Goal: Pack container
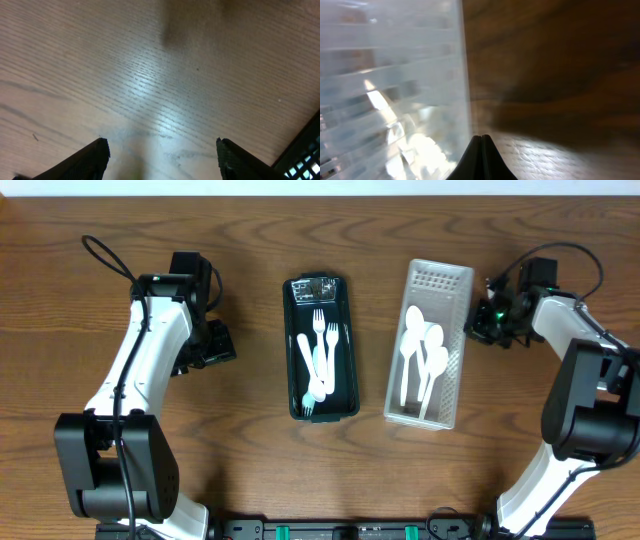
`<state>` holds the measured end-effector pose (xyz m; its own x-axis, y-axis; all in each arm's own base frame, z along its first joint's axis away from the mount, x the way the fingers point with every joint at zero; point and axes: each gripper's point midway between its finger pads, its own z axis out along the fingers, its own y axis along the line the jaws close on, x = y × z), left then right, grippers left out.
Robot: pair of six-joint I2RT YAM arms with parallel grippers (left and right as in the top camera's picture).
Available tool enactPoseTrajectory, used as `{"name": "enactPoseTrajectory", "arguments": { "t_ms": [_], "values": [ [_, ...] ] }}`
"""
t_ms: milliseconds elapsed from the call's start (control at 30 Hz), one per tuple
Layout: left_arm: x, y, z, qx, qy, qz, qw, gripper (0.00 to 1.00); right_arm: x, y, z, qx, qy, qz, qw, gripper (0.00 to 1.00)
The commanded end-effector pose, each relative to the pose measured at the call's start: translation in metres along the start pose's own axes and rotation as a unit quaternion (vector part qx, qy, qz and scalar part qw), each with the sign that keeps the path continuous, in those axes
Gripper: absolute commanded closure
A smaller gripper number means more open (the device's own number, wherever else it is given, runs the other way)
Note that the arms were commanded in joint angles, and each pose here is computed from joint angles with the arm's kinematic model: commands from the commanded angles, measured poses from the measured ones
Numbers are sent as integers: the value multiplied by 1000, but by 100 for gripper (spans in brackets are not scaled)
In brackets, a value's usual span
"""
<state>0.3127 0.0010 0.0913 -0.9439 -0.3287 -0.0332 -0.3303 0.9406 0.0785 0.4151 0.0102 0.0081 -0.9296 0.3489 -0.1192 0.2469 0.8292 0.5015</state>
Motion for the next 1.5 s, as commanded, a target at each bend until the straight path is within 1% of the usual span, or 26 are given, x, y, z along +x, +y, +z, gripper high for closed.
{"name": "enactPoseTrajectory", "arguments": {
  "t_ms": [0, 100, 400, 433, 567, 633, 700, 800, 900, 967, 1033, 1133, 1233, 1367, 1433, 1467],
  "values": [
    [1, -1, 2, 5, 1, 5, 1000, 28, 8, 23, 12, -45, 22, -1, 999, 99],
    [-1, -8, 3, 24, -2, 4, 1000, 28, 7, 36, 16, -62, 18, -31, 997, 99],
    [-1, -8, 3, 25, -2, 4, 1000, 28, 13, 68, 25, -95, 21, -75, 992, 99],
    [-1, -8, 3, 25, -3, 4, 1000, 28, 13, 70, 26, -96, 20, -78, 992, 98],
    [-1, -8, 3, 25, -2, 4, 1000, 27, 12, 77, 27, -104, 18, -69, 992, 94],
    [-1, -8, 3, 25, -2, 5, 1000, 27, 11, 82, 27, -114, 17, -72, 991, 93],
    [-1, -7, 2, 22, -2, 11, 1000, 27, 10, 79, 26, -108, 15, -70, 992, 94],
    [-2, 0, -4, 22, -9, 31, 999, 27, 0, 59, 15, -78, 5, -48, 996, 98],
    [-4, 14, -31, 27, -26, 22, 999, 26, -16, 37, -17, -51, -12, -31, 998, 99],
    [-10, 26, -61, 38, -65, 3, 997, 23, -33, 34, -55, -49, -38, -38, 997, 99],
    [-13, 35, -91, 49, -111, -10, 993, 22, -44, 38, -86, -47, -64, -59, 995, 99],
    [-7, 46, -133, 61, -183, 5, 981, 16, -53, 52, -139, -16, -111, -113, 987, 99],
    [12, 55, -177, 69, -260, 32, 962, 13, -50, 69, -198, 44, -170, -172, 969, 99],
    [40, 66, -220, 75, -342, 49, 935, 10, -33, 104, -268, 56, -255, -228, 938, 98],
    [54, 73, -236, 75, -374, 44, 923, 8, -19, 120, -301, 55, -296, -246, 921, 94],
    [60, 79, -242, 67, -388, 38, 918, 7, -10, 127, -315, 54, -314, -254, 913, 89]
  ]
}}
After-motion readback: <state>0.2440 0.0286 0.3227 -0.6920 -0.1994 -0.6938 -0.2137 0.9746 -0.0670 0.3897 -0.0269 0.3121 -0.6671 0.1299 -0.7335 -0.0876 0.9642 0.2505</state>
